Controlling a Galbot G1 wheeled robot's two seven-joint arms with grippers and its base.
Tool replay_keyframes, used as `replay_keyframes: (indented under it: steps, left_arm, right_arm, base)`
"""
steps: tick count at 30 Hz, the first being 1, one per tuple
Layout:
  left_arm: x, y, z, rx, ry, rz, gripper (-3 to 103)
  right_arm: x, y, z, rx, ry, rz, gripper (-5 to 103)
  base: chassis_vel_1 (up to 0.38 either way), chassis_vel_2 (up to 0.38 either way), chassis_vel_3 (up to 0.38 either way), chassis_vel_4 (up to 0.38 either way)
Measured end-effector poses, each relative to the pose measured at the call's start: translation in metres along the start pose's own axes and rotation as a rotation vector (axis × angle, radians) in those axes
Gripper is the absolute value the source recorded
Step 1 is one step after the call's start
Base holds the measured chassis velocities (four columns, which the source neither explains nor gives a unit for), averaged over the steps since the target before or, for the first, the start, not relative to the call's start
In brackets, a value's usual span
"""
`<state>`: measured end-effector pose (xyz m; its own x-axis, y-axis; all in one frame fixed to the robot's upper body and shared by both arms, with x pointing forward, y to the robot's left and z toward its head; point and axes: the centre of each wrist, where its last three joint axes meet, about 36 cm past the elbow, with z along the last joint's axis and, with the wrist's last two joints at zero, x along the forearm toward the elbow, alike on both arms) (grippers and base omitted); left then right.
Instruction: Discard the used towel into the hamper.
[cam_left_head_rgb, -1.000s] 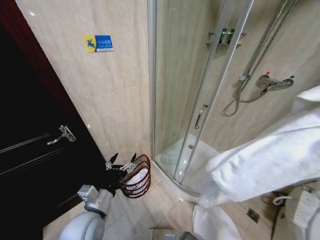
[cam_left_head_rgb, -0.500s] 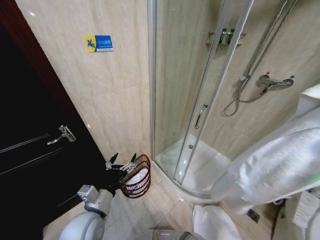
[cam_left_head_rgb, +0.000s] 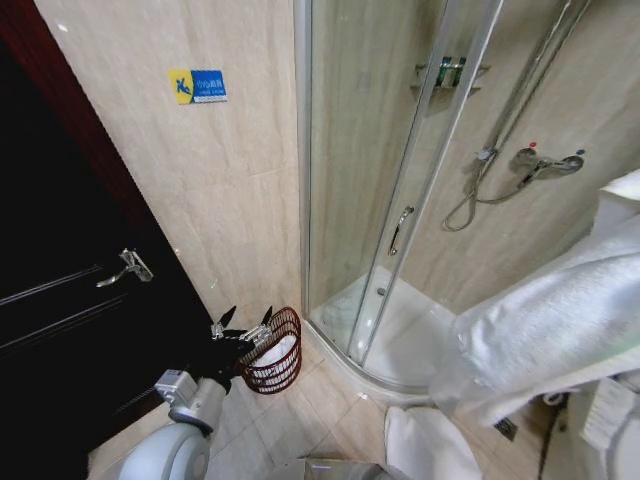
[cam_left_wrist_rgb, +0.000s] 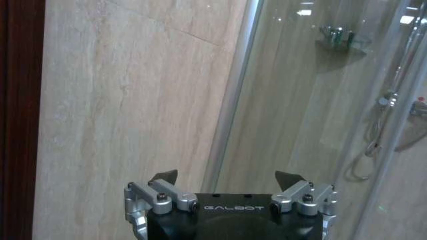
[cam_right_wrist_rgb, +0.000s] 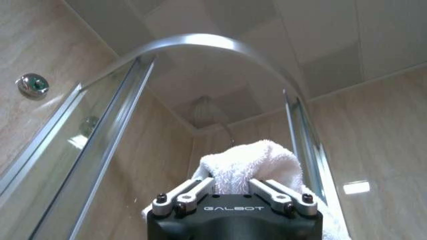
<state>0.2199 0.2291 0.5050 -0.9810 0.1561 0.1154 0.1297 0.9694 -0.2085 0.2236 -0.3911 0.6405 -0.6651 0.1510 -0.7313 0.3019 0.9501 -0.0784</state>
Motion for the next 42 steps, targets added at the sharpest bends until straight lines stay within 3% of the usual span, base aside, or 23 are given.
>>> replay_keyframes:
  steps: [16, 42]
  left_arm:
    - [0.0, 0.0, 0.0, 0.0, 0.0, 0.0, 99]
    - [0.0, 0.0, 0.0, 0.0, 0.0, 0.0, 99]
  right_arm:
    - [0.0015, 0.0015, 0.0018, -0.007, 0.001, -0.005, 5]
    - [0.0017, 0.0091, 0.0075, -0.041, 0.016, -0.027, 5]
  base:
    - [0.151, -0.153, -0.155, 0.149]
    - [0.03, -0.034, -0.026, 0.034]
